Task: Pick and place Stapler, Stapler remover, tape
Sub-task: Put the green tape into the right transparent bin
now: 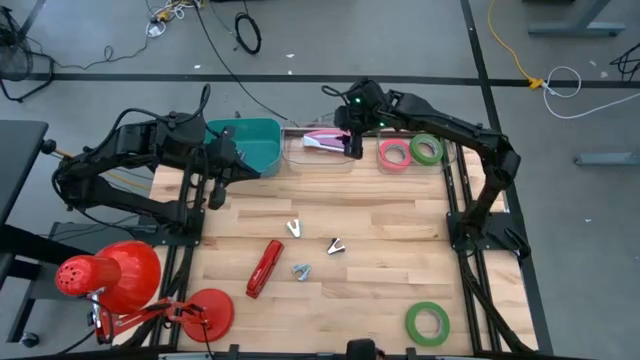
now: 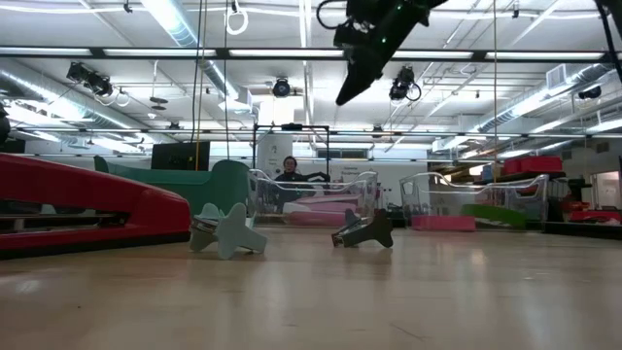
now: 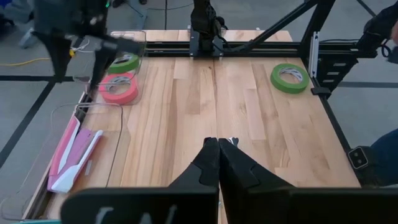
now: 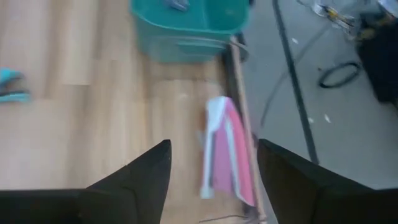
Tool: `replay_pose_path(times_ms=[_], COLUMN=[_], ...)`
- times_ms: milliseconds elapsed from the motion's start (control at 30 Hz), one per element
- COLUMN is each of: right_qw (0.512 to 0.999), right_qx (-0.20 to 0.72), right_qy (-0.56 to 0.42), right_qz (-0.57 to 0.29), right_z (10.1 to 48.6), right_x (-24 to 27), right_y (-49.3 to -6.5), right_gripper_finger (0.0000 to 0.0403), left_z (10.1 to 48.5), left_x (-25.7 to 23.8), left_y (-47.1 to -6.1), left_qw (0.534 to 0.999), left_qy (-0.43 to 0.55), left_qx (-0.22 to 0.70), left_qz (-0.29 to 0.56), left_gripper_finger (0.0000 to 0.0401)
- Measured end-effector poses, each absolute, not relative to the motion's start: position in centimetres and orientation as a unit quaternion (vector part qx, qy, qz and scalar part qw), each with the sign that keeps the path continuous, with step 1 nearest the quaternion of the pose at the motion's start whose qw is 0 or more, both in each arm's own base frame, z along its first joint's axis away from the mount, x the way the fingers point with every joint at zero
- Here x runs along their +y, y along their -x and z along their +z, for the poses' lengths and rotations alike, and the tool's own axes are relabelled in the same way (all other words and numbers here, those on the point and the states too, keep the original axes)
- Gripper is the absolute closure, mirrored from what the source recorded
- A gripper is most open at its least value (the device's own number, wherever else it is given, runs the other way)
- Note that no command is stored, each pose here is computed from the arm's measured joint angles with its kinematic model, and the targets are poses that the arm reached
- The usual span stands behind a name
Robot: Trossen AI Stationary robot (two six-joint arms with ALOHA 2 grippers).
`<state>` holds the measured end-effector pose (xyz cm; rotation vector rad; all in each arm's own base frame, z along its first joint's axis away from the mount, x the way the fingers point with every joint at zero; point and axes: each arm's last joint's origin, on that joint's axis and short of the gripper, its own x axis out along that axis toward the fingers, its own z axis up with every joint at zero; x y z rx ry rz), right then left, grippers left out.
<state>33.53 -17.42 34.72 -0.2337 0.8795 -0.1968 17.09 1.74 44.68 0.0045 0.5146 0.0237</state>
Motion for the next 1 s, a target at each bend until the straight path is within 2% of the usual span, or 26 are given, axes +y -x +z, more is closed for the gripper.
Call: replay_pose_path(times_ms=[133,433,600,800,1000], right_qw=[0.906,0.932,0.940,0.947,0.953], right_qx=[0.397,0.340,0.323,0.314,0.301], right_qy=[0.118,0.085,0.062,0.039,0.020], right_qz=[-0.082,-0.098,-0.088,-0.057,-0.014], right_z=[36.6,40.0,40.8,41.1,41.7], right_x=[-15.9,-13.2,-12.3,-11.0,-9.0], right_y=[-32.8,-30.9,-30.5,-30.4,-30.5], right_gripper_finger=[0.0195,0.0310,0.0361,0.0397,0.0401], left_z=[44.7,44.7,44.7,44.7,44.7], left_x=[1.7,1.7,1.7,1.7,1.7], left_y=[-17.1,-17.1,-17.1,-17.1,-17.1], left_qw=[0.967,0.967,0.967,0.967,0.967], left_qy=[-0.002,-0.002,-0.002,-0.002,-0.002], left_qx=[0.255,0.255,0.255,0.255,0.254], left_qz=[0.012,0.012,0.012,0.012,0.012], left_gripper_finger=[0.0401,0.0401,0.0401,0.0401,0.0401])
